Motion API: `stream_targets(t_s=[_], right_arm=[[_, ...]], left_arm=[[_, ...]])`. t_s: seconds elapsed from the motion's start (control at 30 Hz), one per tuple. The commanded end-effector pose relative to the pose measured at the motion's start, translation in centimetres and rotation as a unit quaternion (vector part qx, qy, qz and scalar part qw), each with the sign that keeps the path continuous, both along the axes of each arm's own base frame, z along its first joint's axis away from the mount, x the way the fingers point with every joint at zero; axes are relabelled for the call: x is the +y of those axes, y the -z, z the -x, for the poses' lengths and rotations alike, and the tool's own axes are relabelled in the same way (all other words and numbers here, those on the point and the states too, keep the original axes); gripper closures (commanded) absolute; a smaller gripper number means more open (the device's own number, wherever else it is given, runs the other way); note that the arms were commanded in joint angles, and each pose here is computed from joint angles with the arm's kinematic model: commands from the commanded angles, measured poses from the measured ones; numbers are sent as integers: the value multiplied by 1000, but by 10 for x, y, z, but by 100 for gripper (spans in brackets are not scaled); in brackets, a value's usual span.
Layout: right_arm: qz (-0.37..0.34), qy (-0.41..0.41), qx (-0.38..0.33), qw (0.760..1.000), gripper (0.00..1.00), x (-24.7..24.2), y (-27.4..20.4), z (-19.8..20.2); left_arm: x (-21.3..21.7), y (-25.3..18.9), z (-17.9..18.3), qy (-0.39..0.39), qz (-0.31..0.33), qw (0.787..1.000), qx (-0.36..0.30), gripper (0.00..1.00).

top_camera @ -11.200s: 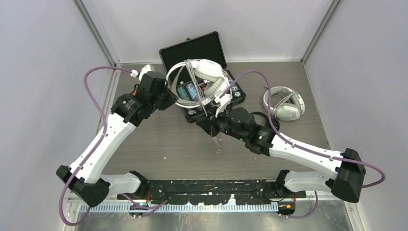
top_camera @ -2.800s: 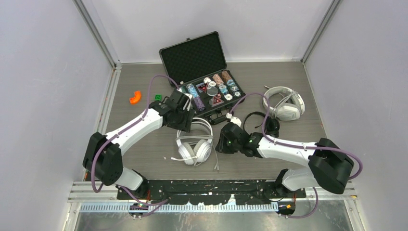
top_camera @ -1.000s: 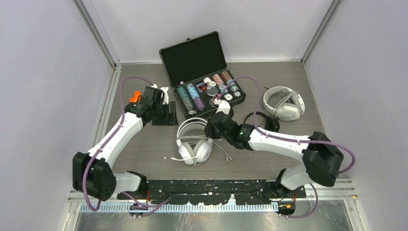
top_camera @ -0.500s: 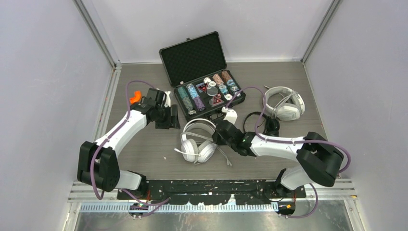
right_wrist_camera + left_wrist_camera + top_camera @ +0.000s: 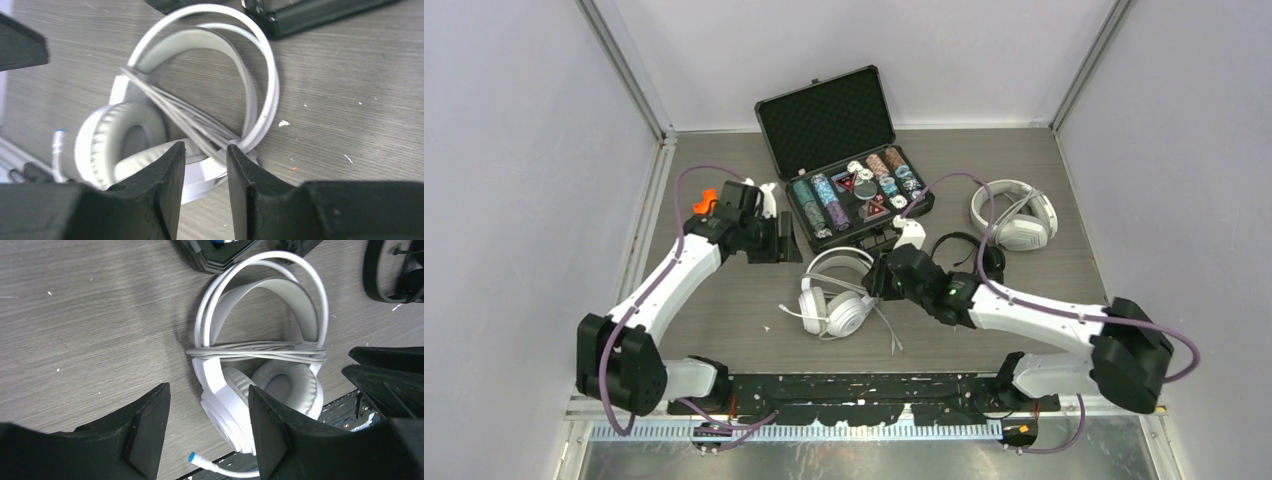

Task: Wrap the headphones
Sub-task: Reset both arms

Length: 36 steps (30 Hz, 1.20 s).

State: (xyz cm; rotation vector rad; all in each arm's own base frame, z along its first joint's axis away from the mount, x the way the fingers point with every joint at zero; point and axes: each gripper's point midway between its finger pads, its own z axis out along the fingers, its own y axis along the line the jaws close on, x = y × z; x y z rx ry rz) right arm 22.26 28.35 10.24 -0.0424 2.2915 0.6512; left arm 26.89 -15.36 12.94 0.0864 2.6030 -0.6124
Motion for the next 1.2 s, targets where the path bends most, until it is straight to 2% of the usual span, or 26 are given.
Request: stream_targets(t_s=[0.0,0.1,0.17,0.23,0.37,0.63,0.73,0.83,0.97,1.1,1.17], right_arm=[[-33,-27,-49,998,54,1,-70,3],[-22,-28,-78,996,39,-15,-109,5],[-13,-20,-102,995,25,-29,-139,6],[4,-12,-123,992,19,-49,-165,9],[1,6,-163,987,16,-78,-215,16],[-48,-6,-217,975,17,-115,-263,45],[-58,9,-219,974,17,-126,-263,49],[-49,14,-196,979,20,-128,-242,51],[-26,1,-136,990,24,-116,-191,55],[-17,-37,-59,997,37,-84,-129,60],[-15,-13,-5,1000,43,-73,-97,59]], left_arm=[[-3,-61,-5,22,24,996,-81,40],[-4,-116,0,28,48,988,-144,39],[-4,-156,5,31,65,978,-195,37],[-1,-196,14,32,82,965,-247,27],[6,-255,33,28,102,940,-325,1],[13,-290,69,37,132,910,-390,0],[15,-294,76,34,140,901,-408,0],[19,-282,72,24,127,904,-408,0],[20,-239,58,13,102,928,-359,0],[15,-186,45,9,92,949,-302,0],[10,-164,41,5,101,956,-275,0]])
